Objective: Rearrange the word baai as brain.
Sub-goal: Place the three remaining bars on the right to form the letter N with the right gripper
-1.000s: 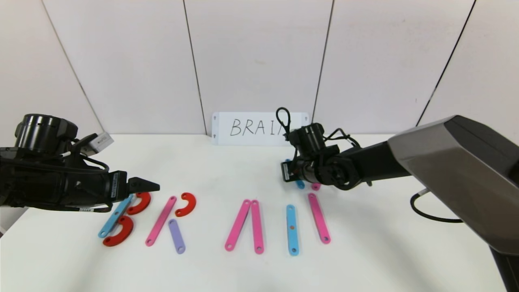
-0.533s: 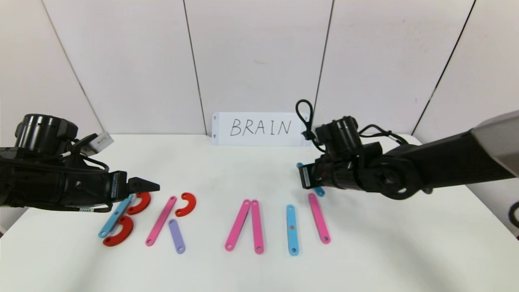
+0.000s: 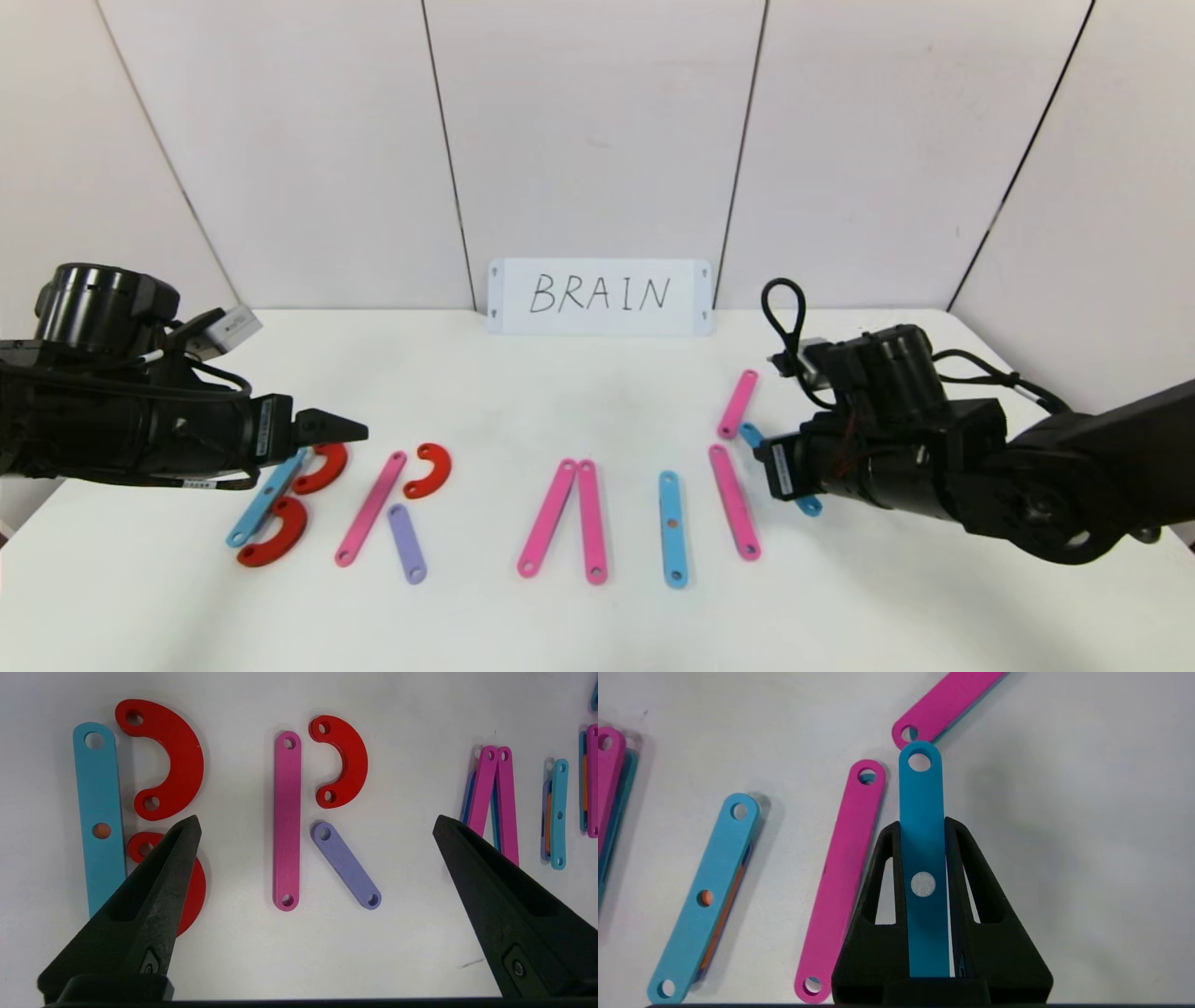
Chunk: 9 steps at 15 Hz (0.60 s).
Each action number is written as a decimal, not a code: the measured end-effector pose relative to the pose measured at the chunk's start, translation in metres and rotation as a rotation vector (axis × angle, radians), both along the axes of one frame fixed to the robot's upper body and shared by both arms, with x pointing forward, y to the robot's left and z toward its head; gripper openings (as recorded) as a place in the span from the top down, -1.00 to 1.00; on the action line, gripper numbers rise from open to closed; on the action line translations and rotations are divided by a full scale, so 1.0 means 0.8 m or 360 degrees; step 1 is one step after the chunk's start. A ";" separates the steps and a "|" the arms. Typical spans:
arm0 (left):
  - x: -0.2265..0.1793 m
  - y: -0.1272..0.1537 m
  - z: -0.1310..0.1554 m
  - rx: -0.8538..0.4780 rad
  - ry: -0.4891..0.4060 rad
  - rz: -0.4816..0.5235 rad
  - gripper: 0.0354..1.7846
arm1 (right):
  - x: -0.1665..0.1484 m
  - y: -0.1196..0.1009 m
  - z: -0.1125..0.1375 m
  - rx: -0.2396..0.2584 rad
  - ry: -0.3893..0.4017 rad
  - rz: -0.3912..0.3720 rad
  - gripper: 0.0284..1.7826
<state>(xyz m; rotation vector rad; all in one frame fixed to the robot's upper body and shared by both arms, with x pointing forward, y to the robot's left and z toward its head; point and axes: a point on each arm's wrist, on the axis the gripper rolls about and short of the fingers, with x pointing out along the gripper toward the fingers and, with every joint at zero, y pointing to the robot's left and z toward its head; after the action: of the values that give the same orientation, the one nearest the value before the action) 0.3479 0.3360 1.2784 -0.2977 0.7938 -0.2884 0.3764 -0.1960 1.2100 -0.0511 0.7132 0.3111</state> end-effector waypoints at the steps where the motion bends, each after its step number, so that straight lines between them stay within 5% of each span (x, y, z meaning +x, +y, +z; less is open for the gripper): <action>1: 0.000 0.000 0.000 0.0000 0.0000 0.0000 -0.95 | -0.001 -0.008 -0.003 0.0011 -0.0015 0.0017 0.72; 9: 0.000 0.000 0.000 0.0000 0.0000 0.0000 -0.95 | -0.007 -0.042 -0.021 -0.0025 0.0030 0.0279 0.72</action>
<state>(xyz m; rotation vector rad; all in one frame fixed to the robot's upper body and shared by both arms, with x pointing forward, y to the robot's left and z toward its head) 0.3481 0.3360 1.2783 -0.2978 0.7938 -0.2881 0.3709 -0.2297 1.1932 -0.1265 0.7313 0.4741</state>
